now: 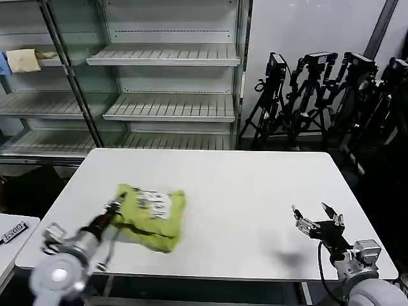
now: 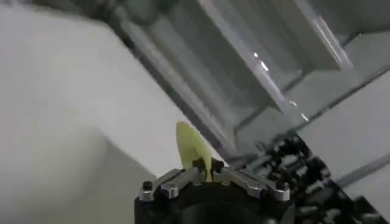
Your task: Fold and organize the clothes.
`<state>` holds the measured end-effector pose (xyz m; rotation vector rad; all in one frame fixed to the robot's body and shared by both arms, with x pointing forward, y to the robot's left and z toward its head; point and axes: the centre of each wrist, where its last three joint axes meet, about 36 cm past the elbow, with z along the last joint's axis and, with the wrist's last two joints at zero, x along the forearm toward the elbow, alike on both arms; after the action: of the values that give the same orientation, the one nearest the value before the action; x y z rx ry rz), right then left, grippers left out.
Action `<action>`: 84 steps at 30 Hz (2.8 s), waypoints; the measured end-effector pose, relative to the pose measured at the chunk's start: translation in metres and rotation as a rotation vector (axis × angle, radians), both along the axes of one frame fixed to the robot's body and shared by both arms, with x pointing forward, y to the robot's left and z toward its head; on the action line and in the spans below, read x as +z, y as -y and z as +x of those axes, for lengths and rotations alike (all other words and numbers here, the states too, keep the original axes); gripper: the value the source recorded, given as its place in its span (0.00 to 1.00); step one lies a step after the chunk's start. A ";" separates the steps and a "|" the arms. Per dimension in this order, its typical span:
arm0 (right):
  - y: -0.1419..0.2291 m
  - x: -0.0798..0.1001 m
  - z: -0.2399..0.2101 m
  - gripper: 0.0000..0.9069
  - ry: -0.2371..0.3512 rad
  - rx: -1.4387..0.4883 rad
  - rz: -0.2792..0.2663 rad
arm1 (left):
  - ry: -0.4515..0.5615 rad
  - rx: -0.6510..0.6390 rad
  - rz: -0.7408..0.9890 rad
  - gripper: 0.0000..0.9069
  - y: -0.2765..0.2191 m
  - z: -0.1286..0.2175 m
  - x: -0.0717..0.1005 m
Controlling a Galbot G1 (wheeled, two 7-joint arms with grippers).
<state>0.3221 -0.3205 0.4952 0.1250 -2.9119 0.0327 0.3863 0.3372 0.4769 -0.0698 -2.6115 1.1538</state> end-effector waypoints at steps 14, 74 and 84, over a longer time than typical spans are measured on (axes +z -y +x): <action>-0.002 -0.011 0.009 1.00 0.005 -0.004 0.022 | 0.158 -0.014 0.426 0.04 -0.050 -0.010 0.089; -0.016 -0.016 0.000 1.00 0.094 -0.024 -0.023 | 0.371 -0.096 0.761 1.00 0.120 -0.005 -0.024; -0.028 -0.017 0.000 1.00 0.121 -0.013 -0.033 | 0.305 -0.006 0.840 1.00 0.065 -0.029 -0.025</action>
<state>0.3225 -0.2920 0.4781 0.1013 -3.0312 0.0895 0.3573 0.2725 0.4521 -0.0807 -3.1289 -0.0349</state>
